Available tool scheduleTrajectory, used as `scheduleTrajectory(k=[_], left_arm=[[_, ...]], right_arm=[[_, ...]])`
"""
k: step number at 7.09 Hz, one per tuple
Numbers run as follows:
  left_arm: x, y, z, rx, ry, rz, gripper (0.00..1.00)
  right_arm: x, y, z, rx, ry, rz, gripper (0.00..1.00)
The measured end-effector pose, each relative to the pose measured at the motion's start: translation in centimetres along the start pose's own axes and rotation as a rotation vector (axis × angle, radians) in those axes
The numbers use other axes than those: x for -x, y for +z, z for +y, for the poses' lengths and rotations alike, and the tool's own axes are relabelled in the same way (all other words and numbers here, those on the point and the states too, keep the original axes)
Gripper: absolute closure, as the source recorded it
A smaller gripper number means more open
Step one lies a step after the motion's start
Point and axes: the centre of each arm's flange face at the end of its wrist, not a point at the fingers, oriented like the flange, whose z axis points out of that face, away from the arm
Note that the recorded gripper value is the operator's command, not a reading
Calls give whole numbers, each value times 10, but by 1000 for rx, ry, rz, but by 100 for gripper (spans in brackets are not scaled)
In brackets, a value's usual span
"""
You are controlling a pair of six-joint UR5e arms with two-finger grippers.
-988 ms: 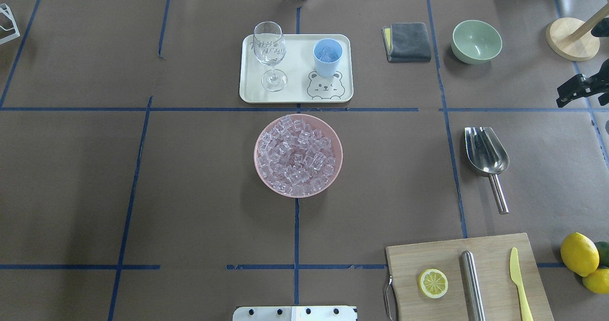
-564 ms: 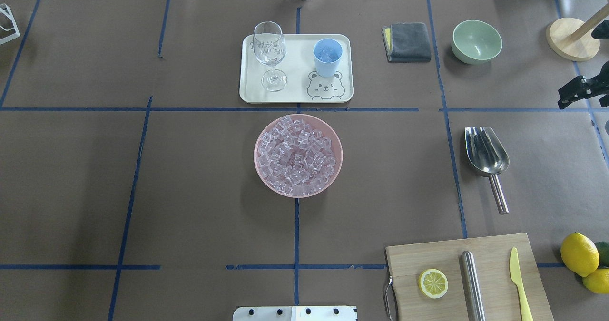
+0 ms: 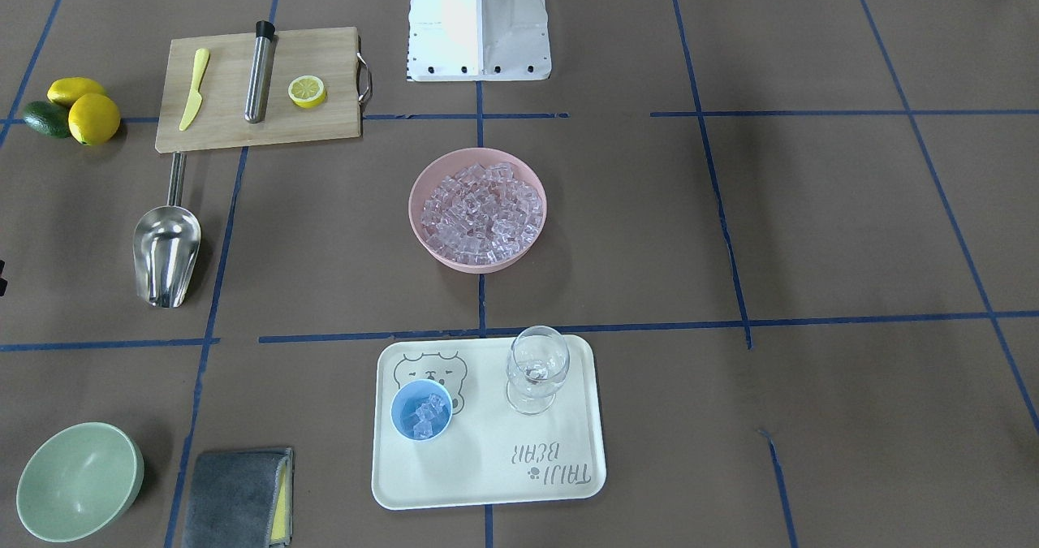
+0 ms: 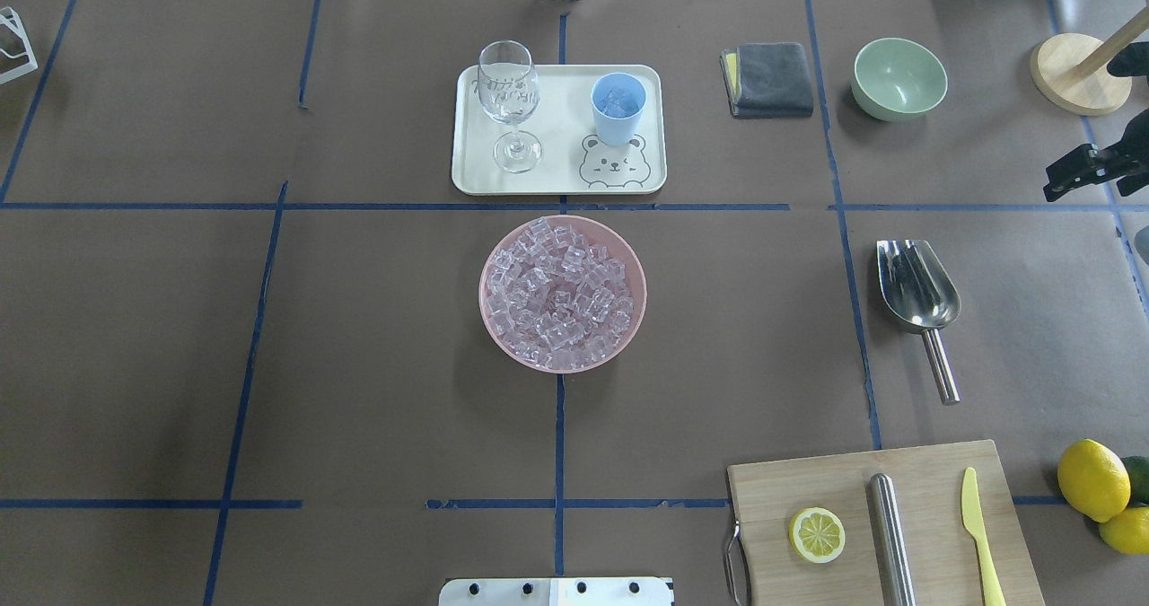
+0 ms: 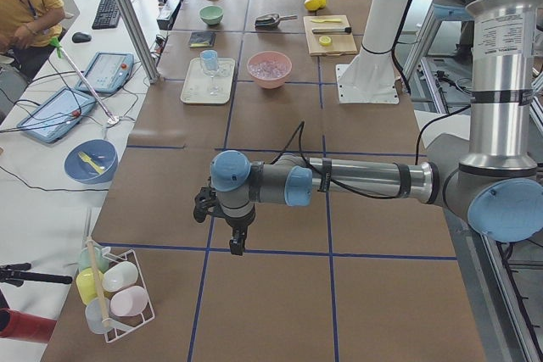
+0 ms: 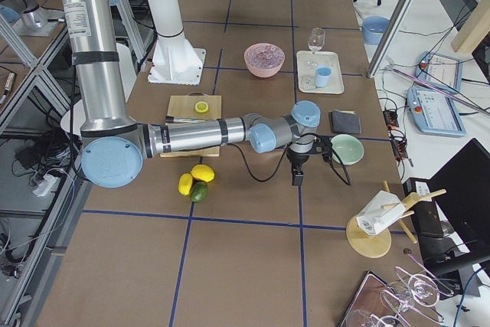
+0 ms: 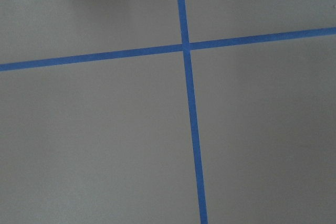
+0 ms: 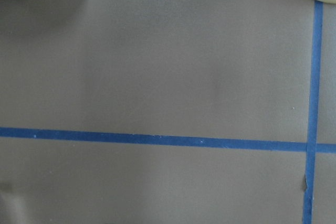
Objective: Put ice in cup with scoop
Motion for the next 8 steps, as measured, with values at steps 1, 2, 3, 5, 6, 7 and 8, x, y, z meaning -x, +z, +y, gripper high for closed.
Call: scheduleTrajectory(k=[1,2,3,5,6,7,8], left_arm=[[-1,-1,-6,-2,3,1,0],[1,3,-9,-3,6,6,0],[3,6,-12,-11,16,15,0],[-3,4,-28,-22,27,49,0],[-7,2,-33,-24,27,71,0],[-10,0,-36,-15,16,81,0],[-11,-1,-38,2,-1,81,0]], right_arm=[[-3,3,2,-4,-8,-3,0],[-3,4,4,4,-10,-22,0],[-7,-1,4,19,8,-72,0],[-42,-42,4,63,157,-143,0],[-46,-52,6,77,194,-109,0],[-47,-54,10,85,175,-63,0],[-57,-48,19,105,117,-27,0]])
